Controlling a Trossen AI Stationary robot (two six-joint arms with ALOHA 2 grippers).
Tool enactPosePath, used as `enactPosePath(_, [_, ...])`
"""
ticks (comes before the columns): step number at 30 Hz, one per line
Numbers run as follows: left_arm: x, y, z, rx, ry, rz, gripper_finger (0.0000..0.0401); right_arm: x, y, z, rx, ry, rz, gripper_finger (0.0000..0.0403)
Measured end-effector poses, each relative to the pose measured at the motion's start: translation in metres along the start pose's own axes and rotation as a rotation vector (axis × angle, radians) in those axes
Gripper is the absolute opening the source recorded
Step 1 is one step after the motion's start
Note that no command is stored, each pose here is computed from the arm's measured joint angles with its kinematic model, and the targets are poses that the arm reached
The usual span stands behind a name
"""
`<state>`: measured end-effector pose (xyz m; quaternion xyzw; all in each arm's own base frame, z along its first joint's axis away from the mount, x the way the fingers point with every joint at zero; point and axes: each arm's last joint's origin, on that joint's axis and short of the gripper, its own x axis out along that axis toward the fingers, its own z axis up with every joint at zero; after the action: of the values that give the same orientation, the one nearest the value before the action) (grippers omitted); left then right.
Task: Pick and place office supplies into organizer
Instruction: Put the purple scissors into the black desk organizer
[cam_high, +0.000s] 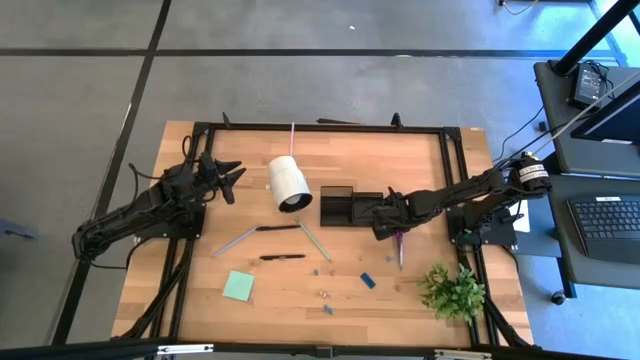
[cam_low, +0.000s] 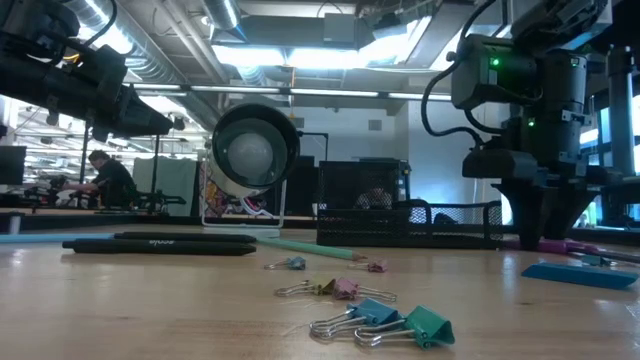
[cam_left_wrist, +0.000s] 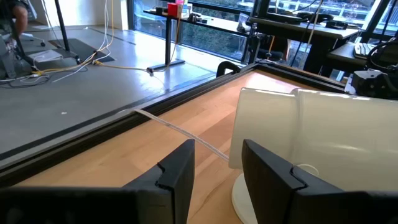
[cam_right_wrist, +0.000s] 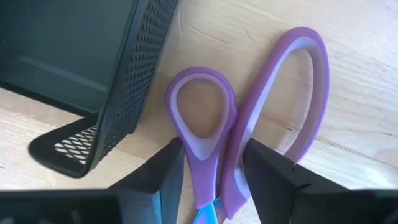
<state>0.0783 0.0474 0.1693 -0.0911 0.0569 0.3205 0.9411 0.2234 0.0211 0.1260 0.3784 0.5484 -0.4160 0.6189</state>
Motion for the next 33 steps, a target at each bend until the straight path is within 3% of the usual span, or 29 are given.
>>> enactPosePath(6, [0.000,0.000,0.000,0.000,0.000,0.000,0.0127,-0.001,0.001,0.000,0.000,-0.001,-0.005,0.0134])
enactPosePath(33, [0.000,0.000,0.000,0.000,0.000,0.001,0.0127,-0.024,-0.010,0.000,0.004,-0.014,0.041,0.0130])
